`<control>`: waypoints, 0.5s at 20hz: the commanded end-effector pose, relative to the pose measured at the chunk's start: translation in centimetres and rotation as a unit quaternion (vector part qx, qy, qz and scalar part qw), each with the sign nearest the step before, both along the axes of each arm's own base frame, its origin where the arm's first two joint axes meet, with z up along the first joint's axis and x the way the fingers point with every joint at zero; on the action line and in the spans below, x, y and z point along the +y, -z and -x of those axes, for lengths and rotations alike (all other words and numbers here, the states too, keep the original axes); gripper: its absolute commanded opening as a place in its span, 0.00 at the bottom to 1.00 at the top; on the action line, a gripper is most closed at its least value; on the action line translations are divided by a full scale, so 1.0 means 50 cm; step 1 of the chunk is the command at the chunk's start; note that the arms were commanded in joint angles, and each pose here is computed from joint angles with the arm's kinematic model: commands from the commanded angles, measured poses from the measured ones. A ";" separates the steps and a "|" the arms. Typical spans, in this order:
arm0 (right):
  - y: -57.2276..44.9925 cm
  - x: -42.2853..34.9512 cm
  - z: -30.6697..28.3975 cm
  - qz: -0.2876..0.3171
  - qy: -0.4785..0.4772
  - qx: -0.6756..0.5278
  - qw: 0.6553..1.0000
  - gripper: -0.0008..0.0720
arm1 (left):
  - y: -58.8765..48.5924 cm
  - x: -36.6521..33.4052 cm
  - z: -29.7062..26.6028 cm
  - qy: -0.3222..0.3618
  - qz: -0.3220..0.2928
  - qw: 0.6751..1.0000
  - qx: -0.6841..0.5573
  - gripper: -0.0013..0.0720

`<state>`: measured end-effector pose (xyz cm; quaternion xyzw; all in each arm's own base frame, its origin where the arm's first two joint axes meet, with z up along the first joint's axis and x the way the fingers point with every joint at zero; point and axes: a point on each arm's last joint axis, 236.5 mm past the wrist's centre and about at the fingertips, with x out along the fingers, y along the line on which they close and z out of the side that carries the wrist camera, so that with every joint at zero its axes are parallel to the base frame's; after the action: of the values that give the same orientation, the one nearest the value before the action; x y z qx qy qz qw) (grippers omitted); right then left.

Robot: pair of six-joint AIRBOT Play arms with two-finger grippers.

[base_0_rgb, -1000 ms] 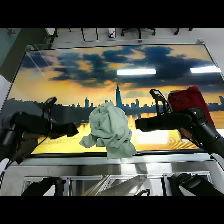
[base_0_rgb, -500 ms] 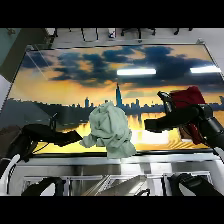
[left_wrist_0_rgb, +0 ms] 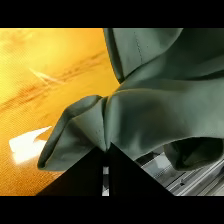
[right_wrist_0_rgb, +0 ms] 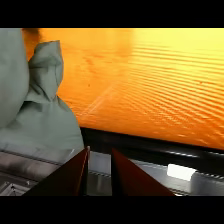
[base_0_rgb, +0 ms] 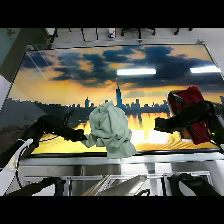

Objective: Fold the shirts.

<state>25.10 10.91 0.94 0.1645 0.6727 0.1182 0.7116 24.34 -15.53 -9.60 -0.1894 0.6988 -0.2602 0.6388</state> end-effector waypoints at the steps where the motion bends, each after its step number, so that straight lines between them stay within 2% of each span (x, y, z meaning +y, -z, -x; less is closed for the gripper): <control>1: 0.021 -0.014 0.003 -0.005 0.010 0.023 1.000 0.47 | -0.015 0.010 -0.027 -0.002 0.007 1.000 -0.008 0.03; 2: 0.037 0.003 0.008 -0.023 0.006 0.036 0.999 0.60 | -0.022 0.022 -0.032 -0.009 0.010 1.000 -0.006 0.03; 5: 0.099 0.055 0.023 -0.082 -0.002 0.069 0.994 0.60 | -0.035 0.075 -0.042 -0.054 0.019 0.998 0.003 0.03; 10: 0.194 0.138 0.033 -0.103 -0.033 0.094 0.990 0.60 | -0.053 0.183 -0.050 -0.145 0.001 0.989 -0.037 0.03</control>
<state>23.43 15.14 -6.57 0.2185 0.7260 0.1703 0.6295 26.65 -9.25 -7.40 -0.2620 0.6621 -0.2077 0.6707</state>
